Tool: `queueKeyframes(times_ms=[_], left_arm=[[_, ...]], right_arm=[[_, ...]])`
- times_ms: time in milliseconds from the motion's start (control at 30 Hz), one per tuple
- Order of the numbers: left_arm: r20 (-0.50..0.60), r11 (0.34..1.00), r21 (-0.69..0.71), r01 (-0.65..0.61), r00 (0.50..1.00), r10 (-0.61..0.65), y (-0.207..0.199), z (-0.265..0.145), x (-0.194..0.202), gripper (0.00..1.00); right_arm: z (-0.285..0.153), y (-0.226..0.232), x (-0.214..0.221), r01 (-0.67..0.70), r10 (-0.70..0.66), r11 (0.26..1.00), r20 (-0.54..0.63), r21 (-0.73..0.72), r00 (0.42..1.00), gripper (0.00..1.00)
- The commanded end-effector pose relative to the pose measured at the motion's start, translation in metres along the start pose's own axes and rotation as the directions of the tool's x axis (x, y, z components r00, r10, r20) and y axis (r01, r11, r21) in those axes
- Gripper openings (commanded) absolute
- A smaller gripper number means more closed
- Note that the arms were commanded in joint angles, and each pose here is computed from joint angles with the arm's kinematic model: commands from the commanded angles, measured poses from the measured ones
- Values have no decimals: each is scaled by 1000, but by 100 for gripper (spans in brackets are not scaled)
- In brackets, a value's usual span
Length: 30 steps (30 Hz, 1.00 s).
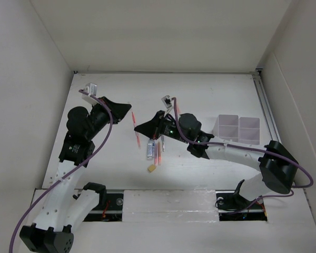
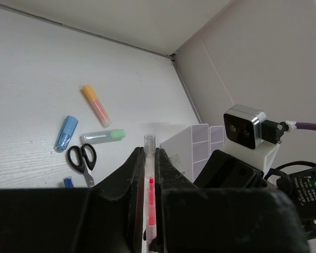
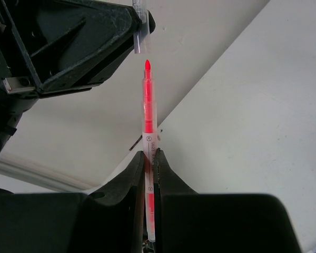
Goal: Sort the stationery into containers
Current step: Close the pen cap on the pen.
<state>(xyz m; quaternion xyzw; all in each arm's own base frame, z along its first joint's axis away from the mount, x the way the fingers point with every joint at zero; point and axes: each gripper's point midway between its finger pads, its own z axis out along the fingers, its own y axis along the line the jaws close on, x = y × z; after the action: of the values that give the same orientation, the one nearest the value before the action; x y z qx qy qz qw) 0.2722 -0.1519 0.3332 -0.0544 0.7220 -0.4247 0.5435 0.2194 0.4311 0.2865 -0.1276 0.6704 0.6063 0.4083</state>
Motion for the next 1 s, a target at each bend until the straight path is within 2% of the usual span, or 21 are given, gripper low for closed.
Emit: queueKeyframes(times_ms=[0,500,967], left_arm=[[33,999,43,-20,999,18,-11,-4,-8,0],[21,997,70,-24,1000,23,-15,-4,-5,0],[57,1000,3,-6,998,5,-4,-1,-13,0]], right_arm=[[7,17,-22,31,-29,998,52,-47,998,0],[9,17,-28,34,-31,998,58,-53,998,0],[9,23,-16,30,-28,997,30,-69,999,0]])
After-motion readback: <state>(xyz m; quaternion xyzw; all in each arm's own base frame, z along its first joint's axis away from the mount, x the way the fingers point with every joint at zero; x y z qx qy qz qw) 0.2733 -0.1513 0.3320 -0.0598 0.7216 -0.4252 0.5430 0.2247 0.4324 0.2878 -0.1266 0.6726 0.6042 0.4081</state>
